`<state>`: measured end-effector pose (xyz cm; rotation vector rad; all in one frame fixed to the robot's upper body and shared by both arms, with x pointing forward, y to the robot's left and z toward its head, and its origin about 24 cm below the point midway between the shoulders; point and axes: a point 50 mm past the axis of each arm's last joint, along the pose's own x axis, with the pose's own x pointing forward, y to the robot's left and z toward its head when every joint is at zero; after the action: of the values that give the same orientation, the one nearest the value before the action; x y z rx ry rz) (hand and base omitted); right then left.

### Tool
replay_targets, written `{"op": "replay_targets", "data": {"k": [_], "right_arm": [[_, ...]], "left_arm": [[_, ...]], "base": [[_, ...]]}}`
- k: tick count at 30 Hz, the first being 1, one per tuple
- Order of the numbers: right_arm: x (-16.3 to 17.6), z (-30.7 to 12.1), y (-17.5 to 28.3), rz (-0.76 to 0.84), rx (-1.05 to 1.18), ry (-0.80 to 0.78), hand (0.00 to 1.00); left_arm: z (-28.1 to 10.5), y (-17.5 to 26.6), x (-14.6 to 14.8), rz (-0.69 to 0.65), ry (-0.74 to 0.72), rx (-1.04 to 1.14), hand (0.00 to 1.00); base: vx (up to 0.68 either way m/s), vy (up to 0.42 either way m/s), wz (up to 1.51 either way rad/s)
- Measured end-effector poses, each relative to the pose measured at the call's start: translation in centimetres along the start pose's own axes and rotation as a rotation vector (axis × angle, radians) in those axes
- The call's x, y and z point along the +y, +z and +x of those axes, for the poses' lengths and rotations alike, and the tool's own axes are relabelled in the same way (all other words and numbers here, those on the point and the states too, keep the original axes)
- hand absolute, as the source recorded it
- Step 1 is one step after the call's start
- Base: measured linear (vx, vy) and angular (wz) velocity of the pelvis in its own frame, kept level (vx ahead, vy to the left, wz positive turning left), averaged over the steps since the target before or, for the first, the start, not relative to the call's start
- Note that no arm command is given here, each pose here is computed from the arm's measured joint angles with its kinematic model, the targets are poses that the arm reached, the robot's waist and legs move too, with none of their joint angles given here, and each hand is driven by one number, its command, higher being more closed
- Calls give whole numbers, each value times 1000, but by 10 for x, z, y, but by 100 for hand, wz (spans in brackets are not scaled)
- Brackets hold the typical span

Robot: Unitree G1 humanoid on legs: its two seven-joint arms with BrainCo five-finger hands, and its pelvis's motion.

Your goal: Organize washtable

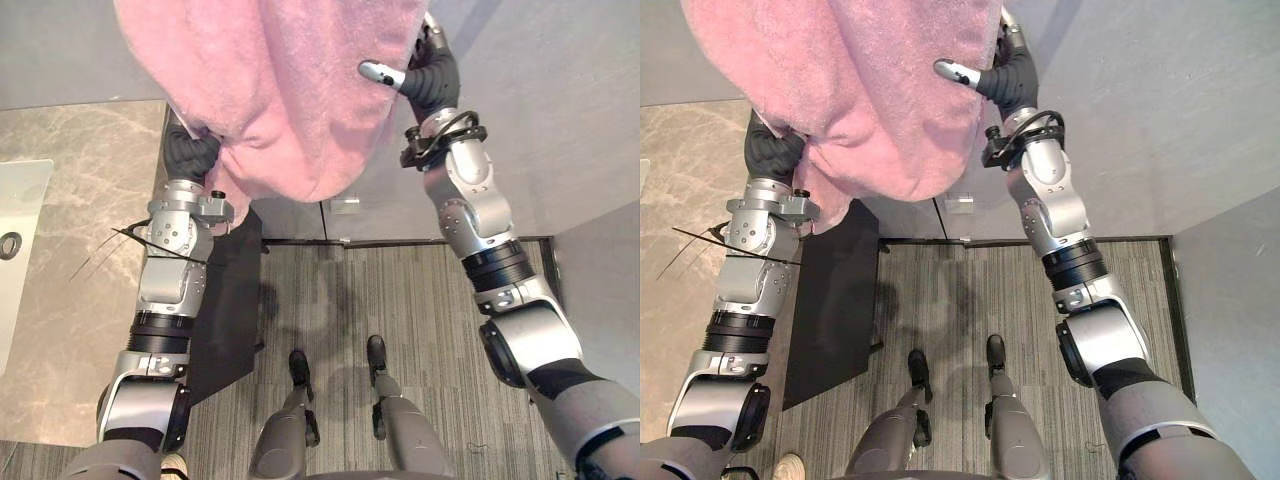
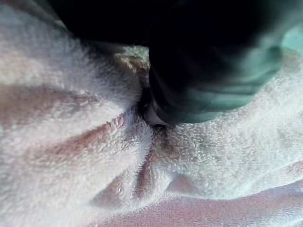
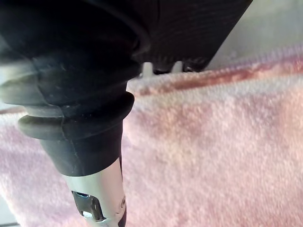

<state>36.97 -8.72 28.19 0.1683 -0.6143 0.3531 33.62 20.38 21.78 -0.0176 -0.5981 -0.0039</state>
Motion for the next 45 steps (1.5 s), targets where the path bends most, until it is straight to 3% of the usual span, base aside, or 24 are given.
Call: {"op": "replay_targets", "data": {"k": [1, 12, 21, 36, 37, 40, 41, 45], "right_arm": [[5, 0, -2, -8, 3, 11, 100], [17, 4, -2, -77, 3, 29, 100], [-24, 2, 17, -146, -46, -90, 100], [-36, -18, 10, -130, -25, -66, 100], [-36, -19, 8, -131, -18, -59, 0], [-37, -24, 1, -131, 4, -61, 0], [-38, -25, 0, -131, 8, -63, 0], [-40, -28, -3, -119, 20, -71, 0]], "left_arm": [[0, 0, 0, -1, 1, 1, 100], [2, -5, -7, -23, 3, 16, 100], [2, -5, -7, -22, -7, 15, 100], [1, -4, -9, -26, -32, 10, 100], [-2, -7, -8, -24, -30, 21, 100], [-6, -12, -8, -27, -25, 40, 100], [-7, -13, -8, -28, -25, 42, 0], [-10, -16, -4, -32, -6, 54, 0]], "base": [[0, 0, 0], [0, 0, 0], [1, 2, -1], [0, 5, -5], [0, 0, 0], [0, 0, 0], [0, 0, 0], [0, 0, 0]]}}
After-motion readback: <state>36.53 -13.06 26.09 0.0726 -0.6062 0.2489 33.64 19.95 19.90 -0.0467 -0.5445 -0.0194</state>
